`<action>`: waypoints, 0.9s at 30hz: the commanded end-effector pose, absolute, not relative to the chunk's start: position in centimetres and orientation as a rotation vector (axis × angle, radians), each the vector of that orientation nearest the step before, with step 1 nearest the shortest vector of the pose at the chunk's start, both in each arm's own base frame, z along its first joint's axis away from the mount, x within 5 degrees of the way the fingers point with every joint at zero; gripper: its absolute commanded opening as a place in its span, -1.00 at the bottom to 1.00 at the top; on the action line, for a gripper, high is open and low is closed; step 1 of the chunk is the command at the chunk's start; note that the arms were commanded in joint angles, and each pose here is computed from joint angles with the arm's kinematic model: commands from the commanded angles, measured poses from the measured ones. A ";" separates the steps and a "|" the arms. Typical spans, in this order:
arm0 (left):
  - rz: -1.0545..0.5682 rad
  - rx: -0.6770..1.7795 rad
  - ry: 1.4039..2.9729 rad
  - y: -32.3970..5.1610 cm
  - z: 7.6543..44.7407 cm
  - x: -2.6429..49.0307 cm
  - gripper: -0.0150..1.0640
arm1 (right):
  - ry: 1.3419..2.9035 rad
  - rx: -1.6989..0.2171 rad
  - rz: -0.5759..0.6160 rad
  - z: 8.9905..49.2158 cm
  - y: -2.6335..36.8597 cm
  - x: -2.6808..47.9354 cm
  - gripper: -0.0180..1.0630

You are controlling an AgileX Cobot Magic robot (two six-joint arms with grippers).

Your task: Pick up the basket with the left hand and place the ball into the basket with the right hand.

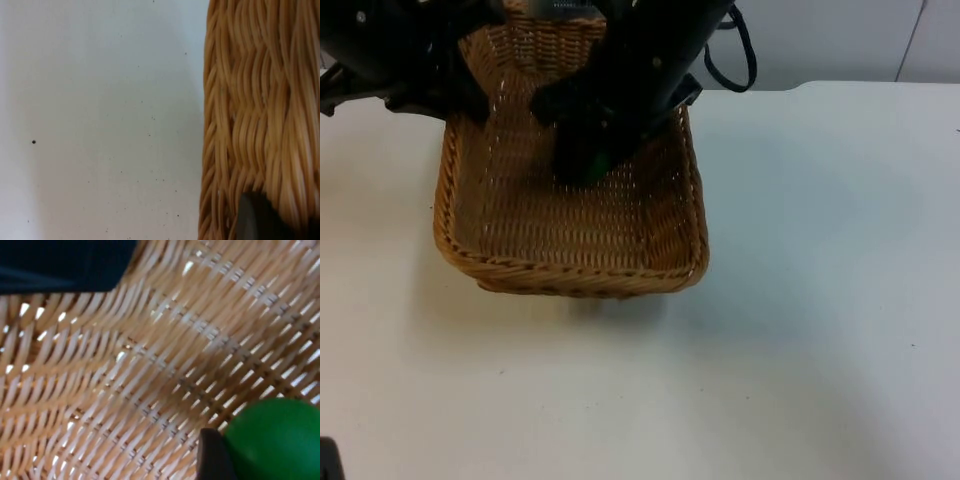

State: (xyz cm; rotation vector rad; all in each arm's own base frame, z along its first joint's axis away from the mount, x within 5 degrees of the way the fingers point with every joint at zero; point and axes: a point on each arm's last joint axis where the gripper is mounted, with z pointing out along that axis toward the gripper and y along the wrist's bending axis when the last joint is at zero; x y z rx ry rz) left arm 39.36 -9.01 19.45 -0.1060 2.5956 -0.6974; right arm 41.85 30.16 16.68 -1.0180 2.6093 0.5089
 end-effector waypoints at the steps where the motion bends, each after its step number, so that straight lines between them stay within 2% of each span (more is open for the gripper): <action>1: -0.714 -0.145 2.567 -8.9 19.9 39.5 -0.97 | 2.582 -1.024 0.516 16.9 30.5 41.8 -0.97; 4: -0.714 -0.145 2.567 -8.9 19.9 39.5 -0.97 | 2.572 -1.017 0.515 16.9 30.6 41.9 -0.89; 5: -0.714 -0.145 2.567 -8.9 19.9 39.5 -0.97 | 2.565 -1.012 0.515 17.0 30.6 42.0 -0.75; 7: -0.714 -0.145 2.567 -8.9 19.9 39.5 -0.97 | 2.556 -1.006 0.514 17.0 30.6 42.1 -0.36; 8: -0.716 -0.143 2.570 -8.9 19.9 39.4 -0.97 | 2.558 -0.966 0.520 17.0 30.7 42.2 0.03; 9: -0.716 -0.143 2.570 -8.9 19.9 39.4 -0.97 | 2.558 -0.966 0.520 17.0 30.7 42.2 0.03; 10: -0.722 -0.140 2.576 -8.9 19.9 39.4 -0.97 | 2.563 -0.927 0.525 17.1 30.7 42.3 0.24; 11: -0.728 -0.136 2.584 -9.0 19.9 39.3 -0.97 | 2.565 -0.893 0.531 17.1 30.7 42.4 0.34; 23: -0.741 -0.128 2.598 -9.1 19.9 39.2 -0.97 | 2.550 -0.841 0.531 17.8 30.7 42.6 0.32; 27: -0.763 -0.114 2.623 -9.2 19.8 38.9 -0.97 | 2.524 -0.861 0.475 18.6 30.4 43.0 0.32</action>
